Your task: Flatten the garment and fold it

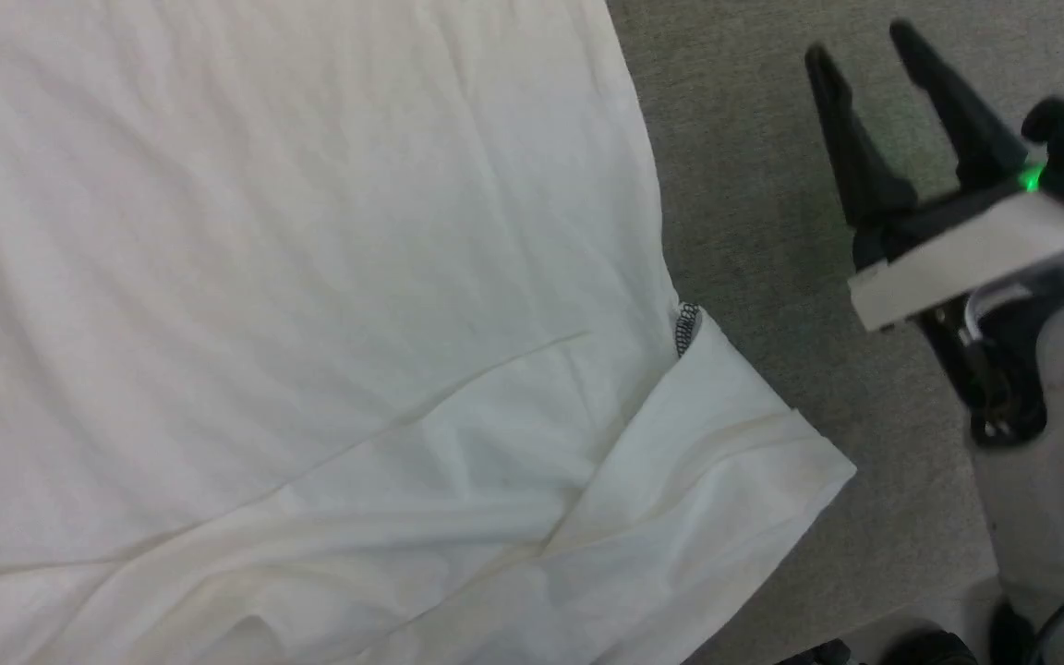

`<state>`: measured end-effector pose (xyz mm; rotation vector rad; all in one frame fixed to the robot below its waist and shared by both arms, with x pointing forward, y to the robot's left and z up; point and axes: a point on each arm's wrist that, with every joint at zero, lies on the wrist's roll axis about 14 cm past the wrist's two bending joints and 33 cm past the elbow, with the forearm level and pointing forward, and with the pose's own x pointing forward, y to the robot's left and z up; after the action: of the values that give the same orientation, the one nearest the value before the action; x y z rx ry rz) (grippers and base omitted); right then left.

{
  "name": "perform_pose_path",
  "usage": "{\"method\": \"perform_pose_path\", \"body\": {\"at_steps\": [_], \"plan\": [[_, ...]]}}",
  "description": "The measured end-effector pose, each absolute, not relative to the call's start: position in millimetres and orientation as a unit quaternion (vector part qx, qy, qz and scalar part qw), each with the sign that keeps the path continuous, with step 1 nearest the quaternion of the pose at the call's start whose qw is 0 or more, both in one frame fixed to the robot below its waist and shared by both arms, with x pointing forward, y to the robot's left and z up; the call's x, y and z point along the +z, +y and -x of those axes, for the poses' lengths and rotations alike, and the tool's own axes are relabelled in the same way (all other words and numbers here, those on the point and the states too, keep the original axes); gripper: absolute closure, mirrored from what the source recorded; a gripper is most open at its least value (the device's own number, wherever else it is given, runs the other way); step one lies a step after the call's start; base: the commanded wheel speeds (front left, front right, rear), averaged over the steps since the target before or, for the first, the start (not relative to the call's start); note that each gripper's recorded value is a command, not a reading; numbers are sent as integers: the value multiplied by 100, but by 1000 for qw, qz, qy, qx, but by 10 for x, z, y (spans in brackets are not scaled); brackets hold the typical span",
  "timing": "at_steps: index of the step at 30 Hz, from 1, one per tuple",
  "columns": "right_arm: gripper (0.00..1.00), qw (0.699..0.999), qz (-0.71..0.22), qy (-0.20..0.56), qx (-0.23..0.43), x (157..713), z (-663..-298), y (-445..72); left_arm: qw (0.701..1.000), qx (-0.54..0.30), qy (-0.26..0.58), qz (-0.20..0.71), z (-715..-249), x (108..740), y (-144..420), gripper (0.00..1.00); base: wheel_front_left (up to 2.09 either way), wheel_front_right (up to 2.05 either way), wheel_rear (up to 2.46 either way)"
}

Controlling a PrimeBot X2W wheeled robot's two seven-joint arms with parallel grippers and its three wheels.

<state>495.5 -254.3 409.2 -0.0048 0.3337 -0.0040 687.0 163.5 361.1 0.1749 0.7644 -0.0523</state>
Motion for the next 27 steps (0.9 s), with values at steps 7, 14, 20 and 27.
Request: {"method": "perform_pose_path", "body": {"at_steps": [7, 14, 20, 27], "plan": [[0, 987, 31, 140, 71, 4469, -5874, -2241, 948, -54, 297, -104, -7032, 3812, 1590, 100, 0, 0, 0], [0, 971, 33, 211, 103, 4306, -6462, -1901, 960, -82, 246, -105, -6966, 4036, 1433, 100, 0, 0, 0], [0, 953, 48, 277, 110, 3996, -6711, -1724, 964, -90, 224, -108, -6865, 4123, 1415, 100, 0, 0, 0], [0, 921, 48, 370, 116, 3550, -6753, -1526, 965, -85, 216, -119, -6753, 4148, 1499, 100, 0, 0, 0]]}}
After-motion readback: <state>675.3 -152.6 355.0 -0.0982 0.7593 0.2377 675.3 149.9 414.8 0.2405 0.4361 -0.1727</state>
